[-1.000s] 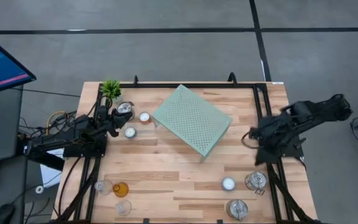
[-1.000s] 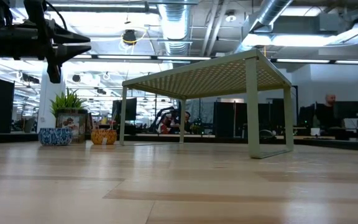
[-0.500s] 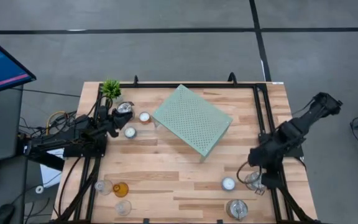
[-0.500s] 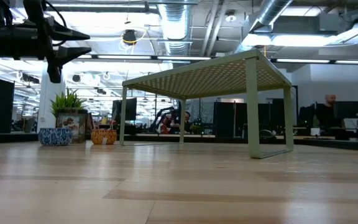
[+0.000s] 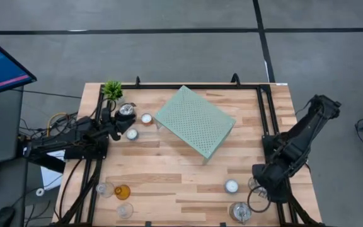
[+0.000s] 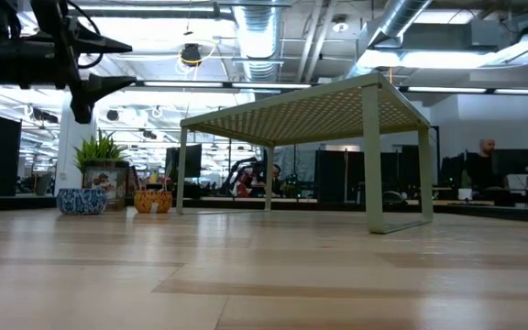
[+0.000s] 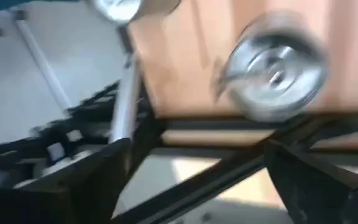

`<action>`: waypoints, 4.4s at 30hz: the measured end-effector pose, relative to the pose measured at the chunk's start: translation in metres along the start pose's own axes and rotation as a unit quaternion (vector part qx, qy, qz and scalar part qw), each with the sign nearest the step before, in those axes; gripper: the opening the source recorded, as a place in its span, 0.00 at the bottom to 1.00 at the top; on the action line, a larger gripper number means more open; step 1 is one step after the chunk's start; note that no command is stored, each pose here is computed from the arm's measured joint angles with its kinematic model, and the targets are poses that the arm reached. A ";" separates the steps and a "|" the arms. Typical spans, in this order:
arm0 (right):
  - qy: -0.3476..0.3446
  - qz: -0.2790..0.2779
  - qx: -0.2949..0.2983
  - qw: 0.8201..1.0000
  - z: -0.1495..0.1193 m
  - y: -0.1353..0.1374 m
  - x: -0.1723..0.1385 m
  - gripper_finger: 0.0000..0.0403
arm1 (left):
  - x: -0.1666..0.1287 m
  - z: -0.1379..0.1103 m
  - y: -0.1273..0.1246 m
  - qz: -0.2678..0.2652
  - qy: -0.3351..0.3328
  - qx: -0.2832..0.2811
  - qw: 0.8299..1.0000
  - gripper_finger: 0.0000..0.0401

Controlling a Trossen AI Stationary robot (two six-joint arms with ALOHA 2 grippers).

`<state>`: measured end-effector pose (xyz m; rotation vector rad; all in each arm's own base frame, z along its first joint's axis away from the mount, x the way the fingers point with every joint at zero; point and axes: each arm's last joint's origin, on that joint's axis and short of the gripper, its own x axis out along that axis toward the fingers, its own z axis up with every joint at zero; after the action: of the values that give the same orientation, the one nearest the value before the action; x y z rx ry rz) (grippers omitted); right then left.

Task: Stock candles on shelf
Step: Put the right silver scented candle on the shelf

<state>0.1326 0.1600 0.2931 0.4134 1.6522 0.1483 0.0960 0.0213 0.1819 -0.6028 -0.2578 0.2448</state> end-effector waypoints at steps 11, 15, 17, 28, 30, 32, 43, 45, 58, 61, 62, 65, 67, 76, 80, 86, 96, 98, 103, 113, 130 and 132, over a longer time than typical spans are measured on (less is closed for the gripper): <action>-0.114 -0.074 -0.060 0.989 0.000 0.008 0.009 0.99 | 0.008 -0.011 0.006 0.040 0.052 -0.043 0.997 0.72; -0.143 -0.088 -0.053 0.984 0.003 0.006 0.017 0.99 | 0.010 -0.010 0.006 0.036 0.048 -0.044 0.997 0.73; -0.143 -0.095 -0.021 0.985 0.006 0.001 0.024 0.99 | 0.010 -0.008 0.004 0.029 0.039 -0.045 0.998 0.73; -0.092 -0.123 -0.006 0.988 0.001 -0.014 0.039 0.99 | 0.011 -0.004 0.001 0.012 0.020 -0.044 0.999 0.73; -0.094 -0.117 -0.010 0.989 -0.003 -0.013 0.038 0.99 | 0.011 -0.005 0.000 -0.008 0.032 -0.030 0.999 0.73; -0.095 -0.111 -0.013 0.989 -0.008 -0.012 0.037 0.99 | 0.011 -0.005 -0.001 -0.025 0.043 -0.024 0.998 0.73; -0.106 -0.120 -0.025 0.987 -0.017 -0.010 0.037 0.99 | 0.010 -0.007 -0.004 -0.068 0.072 -0.034 0.994 0.73; -0.114 -0.124 -0.024 0.985 -0.017 -0.010 0.037 0.99 | 0.010 -0.007 -0.004 -0.068 0.072 -0.035 0.994 0.73; -0.142 -0.106 0.013 0.984 -0.013 -0.009 0.036 0.99 | 0.010 -0.006 -0.004 -0.068 0.071 -0.035 0.995 0.73; -0.162 -0.112 0.029 0.980 -0.008 -0.011 0.033 0.99 | 0.010 -0.006 -0.004 -0.068 0.071 -0.035 0.995 0.73; -0.168 -0.112 0.033 0.979 -0.006 -0.012 0.032 0.99 | 0.010 -0.006 -0.004 -0.068 0.071 -0.035 0.995 0.73; -0.173 -0.111 0.050 0.977 0.000 -0.015 0.030 0.99 | 0.010 -0.006 -0.004 -0.068 0.071 -0.035 0.995 0.73; -0.177 -0.112 0.057 0.976 0.003 -0.016 0.029 0.99 | 0.010 -0.006 -0.004 -0.068 0.071 -0.035 0.995 0.73; -0.196 -0.017 0.109 0.974 0.012 -0.003 0.029 0.99 | 0.010 -0.006 -0.004 -0.069 0.071 -0.035 0.995 0.73; -0.194 0.018 0.099 0.976 0.013 0.004 0.028 0.99 | 0.010 -0.006 -0.004 -0.069 0.070 -0.035 0.995 0.73; -0.208 0.026 0.104 0.972 0.020 0.006 0.029 0.99 | 0.010 -0.006 -0.004 -0.070 0.069 -0.035 0.995 0.73; -0.177 -0.045 0.145 0.972 0.014 -0.008 0.032 0.99 | 0.010 -0.006 -0.005 -0.071 0.068 -0.035 0.995 0.73; -0.160 -0.072 0.168 0.970 0.010 -0.014 0.032 0.99 | 0.010 -0.006 -0.005 -0.071 0.067 -0.035 0.995 0.73; -0.105 -0.103 0.196 0.969 0.003 -0.021 0.032 0.98 | 0.010 -0.005 -0.005 -0.073 0.065 -0.036 0.995 0.73; -0.081 -0.119 0.167 0.975 -0.005 -0.021 0.033 0.99 | 0.010 -0.005 -0.005 -0.074 0.064 -0.036 0.995 0.73; -0.088 -0.082 0.089 0.989 -0.017 -0.006 0.039 0.99 | 0.010 -0.005 -0.005 -0.074 0.064 -0.036 0.995 0.73; -0.089 -0.076 0.085 0.989 -0.018 -0.004 0.040 0.99 | 0.010 -0.005 -0.005 -0.074 0.064 -0.036 0.995 0.73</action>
<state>0.1117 0.1728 0.2569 0.4150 1.5187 -0.1414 0.1079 0.0177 0.1827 -0.6642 -0.1870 0.0547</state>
